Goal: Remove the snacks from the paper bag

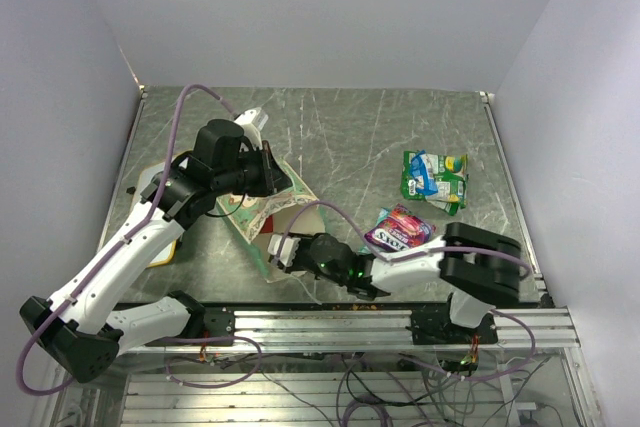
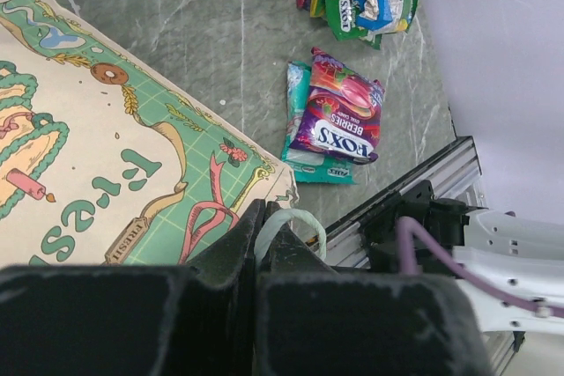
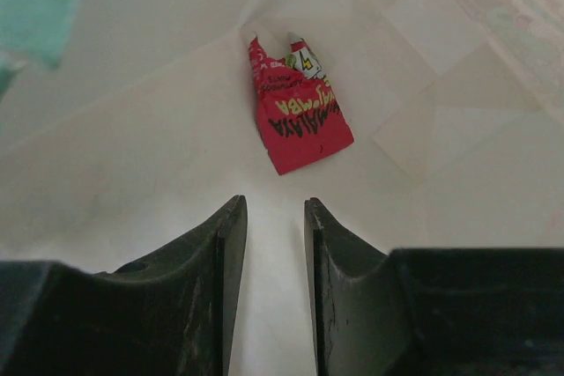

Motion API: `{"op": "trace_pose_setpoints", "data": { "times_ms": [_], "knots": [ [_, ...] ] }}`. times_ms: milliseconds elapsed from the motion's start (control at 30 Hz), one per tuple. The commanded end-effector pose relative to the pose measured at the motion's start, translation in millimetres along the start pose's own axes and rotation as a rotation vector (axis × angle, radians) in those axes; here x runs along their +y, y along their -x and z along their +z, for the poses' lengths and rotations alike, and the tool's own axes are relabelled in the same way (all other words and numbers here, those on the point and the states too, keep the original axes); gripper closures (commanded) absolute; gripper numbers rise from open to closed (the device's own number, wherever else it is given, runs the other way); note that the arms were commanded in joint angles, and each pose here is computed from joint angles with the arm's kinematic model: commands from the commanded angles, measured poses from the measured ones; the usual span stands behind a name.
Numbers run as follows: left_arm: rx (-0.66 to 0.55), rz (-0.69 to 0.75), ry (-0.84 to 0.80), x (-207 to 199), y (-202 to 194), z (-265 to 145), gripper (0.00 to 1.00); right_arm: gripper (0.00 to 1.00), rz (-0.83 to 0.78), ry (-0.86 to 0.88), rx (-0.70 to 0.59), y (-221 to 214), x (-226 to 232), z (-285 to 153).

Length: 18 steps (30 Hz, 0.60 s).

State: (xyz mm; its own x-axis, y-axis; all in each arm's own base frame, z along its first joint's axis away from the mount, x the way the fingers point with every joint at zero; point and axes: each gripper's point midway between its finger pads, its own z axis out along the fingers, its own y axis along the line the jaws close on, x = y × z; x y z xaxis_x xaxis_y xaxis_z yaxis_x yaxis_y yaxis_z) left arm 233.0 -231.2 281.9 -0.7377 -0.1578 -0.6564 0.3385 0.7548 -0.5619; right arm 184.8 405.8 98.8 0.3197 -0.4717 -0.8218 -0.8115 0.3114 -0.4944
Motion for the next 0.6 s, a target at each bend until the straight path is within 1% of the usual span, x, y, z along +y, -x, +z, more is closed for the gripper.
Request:
{"op": "trace_pose_setpoints", "data": {
  "times_ms": [0, 67, 167, 267, 400, 533, 567],
  "knots": [
    [-0.052, 0.022, -0.071, -14, 11, -3, 0.93, 0.68, 0.085, -0.208, -0.150, 23, -33, 20],
    [-0.056, 0.029, -0.084, -17, 12, -6, 0.93, 0.67, 0.107, -0.201, -0.155, 15, -29, 28],
    [-0.051, 0.039, -0.091, -19, 12, -8, 0.93, 0.64, 0.133, -0.201, -0.164, 7, -27, 39],
    [-0.045, 0.048, -0.106, -25, 14, -13, 0.93, 0.58, 0.160, -0.235, -0.161, 3, -32, 49],
    [-0.041, 0.062, -0.124, -31, 18, -16, 0.93, 0.54, 0.204, -0.242, -0.173, -3, -29, 56],
    [-0.027, 0.057, -0.130, -32, 14, -18, 0.93, 0.46, 0.216, -0.246, -0.182, -4, -30, 61],
    [-0.019, 0.058, -0.133, -32, 13, -18, 0.93, 0.45, 0.213, -0.236, -0.168, -11, -28, 64]
  ]
}}
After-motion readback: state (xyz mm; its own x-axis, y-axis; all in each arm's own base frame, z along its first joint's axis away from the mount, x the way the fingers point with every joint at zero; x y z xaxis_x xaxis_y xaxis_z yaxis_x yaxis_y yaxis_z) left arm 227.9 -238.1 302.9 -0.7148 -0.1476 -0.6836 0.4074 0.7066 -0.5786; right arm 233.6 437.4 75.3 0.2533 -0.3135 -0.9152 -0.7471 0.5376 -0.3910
